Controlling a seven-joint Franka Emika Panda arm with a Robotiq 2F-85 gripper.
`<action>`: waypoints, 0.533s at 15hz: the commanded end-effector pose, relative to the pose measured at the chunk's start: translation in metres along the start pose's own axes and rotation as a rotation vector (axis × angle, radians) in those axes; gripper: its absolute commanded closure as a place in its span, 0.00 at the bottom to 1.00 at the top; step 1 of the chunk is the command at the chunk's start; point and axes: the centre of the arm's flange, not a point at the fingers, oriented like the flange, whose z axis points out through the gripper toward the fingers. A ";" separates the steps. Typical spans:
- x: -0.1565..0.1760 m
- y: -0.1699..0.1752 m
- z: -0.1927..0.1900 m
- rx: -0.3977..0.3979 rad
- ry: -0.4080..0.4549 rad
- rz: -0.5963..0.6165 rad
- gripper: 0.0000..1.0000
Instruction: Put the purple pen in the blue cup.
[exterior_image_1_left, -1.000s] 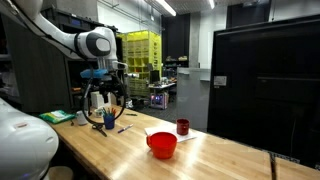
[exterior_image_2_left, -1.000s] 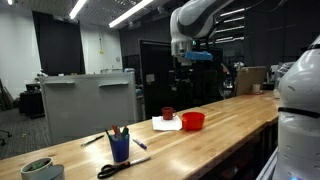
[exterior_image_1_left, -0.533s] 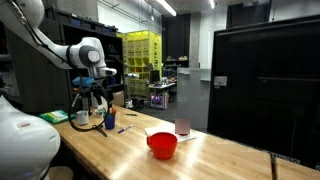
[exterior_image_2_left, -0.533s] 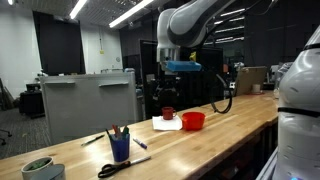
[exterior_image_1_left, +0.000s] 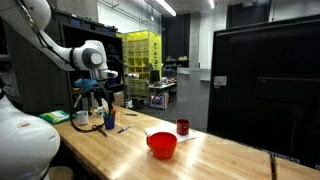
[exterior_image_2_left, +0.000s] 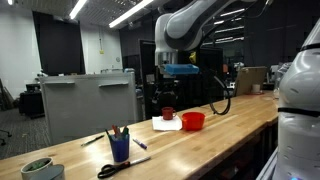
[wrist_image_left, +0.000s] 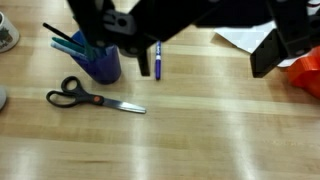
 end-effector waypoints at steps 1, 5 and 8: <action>0.034 -0.013 0.024 -0.001 -0.062 -0.072 0.00; 0.065 -0.026 0.053 0.013 -0.093 -0.114 0.00; 0.087 -0.035 0.076 0.037 -0.105 -0.117 0.00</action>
